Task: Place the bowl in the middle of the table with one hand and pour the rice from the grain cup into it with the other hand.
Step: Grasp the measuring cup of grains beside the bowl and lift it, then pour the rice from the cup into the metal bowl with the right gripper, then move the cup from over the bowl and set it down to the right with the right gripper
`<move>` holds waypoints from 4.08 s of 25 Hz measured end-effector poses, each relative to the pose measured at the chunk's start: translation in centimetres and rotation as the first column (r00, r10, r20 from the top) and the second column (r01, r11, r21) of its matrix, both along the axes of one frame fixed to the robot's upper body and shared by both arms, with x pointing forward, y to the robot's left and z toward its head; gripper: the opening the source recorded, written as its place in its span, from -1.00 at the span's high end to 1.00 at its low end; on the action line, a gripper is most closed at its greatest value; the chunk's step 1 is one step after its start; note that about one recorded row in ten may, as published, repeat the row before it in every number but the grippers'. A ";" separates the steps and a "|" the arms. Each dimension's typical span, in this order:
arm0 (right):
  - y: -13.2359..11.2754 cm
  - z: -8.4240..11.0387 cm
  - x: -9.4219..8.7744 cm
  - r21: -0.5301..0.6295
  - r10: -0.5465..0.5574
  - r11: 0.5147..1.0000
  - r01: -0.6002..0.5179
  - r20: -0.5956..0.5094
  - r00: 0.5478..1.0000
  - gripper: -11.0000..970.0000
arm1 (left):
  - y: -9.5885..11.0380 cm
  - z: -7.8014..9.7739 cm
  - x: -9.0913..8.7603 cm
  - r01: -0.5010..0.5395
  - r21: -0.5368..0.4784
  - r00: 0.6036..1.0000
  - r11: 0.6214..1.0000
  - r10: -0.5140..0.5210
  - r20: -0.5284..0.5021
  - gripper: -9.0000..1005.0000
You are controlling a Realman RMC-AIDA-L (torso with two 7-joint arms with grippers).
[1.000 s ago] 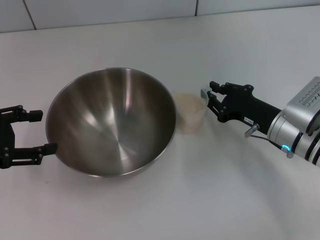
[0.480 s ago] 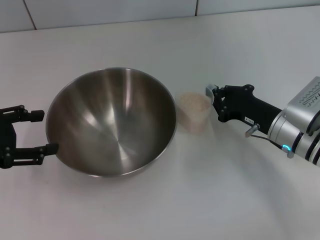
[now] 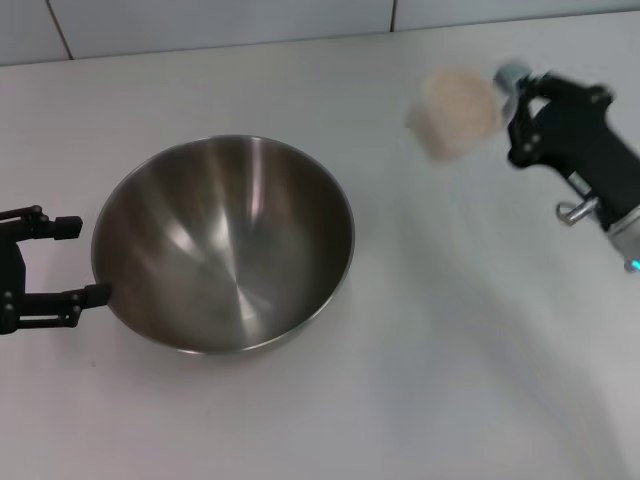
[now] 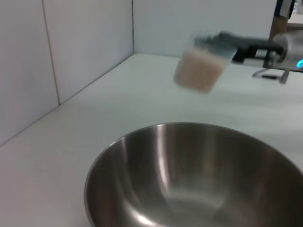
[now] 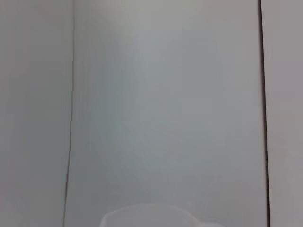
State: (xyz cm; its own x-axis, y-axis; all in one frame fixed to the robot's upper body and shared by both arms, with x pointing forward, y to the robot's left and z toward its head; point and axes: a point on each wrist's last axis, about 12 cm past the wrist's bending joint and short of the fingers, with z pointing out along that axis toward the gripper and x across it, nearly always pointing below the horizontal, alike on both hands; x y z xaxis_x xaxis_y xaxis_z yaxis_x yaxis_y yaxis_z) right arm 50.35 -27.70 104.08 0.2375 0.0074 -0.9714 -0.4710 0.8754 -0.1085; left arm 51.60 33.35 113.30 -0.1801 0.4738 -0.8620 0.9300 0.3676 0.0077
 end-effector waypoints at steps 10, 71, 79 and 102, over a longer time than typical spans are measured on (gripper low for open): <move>5.7 2.6 2.2 -0.342 0.073 0.937 0.075 0.401 0.913 0.94 | -0.3 0.9 -0.2 0.029 0.042 1.000 0.999 -0.029 -0.001 -0.66; 12.7 5.0 -0.9 -0.151 -0.332 0.911 0.384 0.283 0.900 0.88 | -0.9 1.6 0.3 0.035 0.083 0.999 0.996 -0.035 0.005 -0.66; 4.8 0.4 0.5 0.076 -0.412 0.908 0.412 -0.026 0.911 0.87 | -0.7 1.5 0.2 0.022 0.085 1.000 0.996 -0.022 0.001 -0.66; 7.0 -4.5 3.5 -0.104 -0.097 0.993 0.056 -0.450 0.888 0.85 | -0.9 1.5 0.4 0.024 0.082 1.000 0.996 -0.024 0.002 -0.66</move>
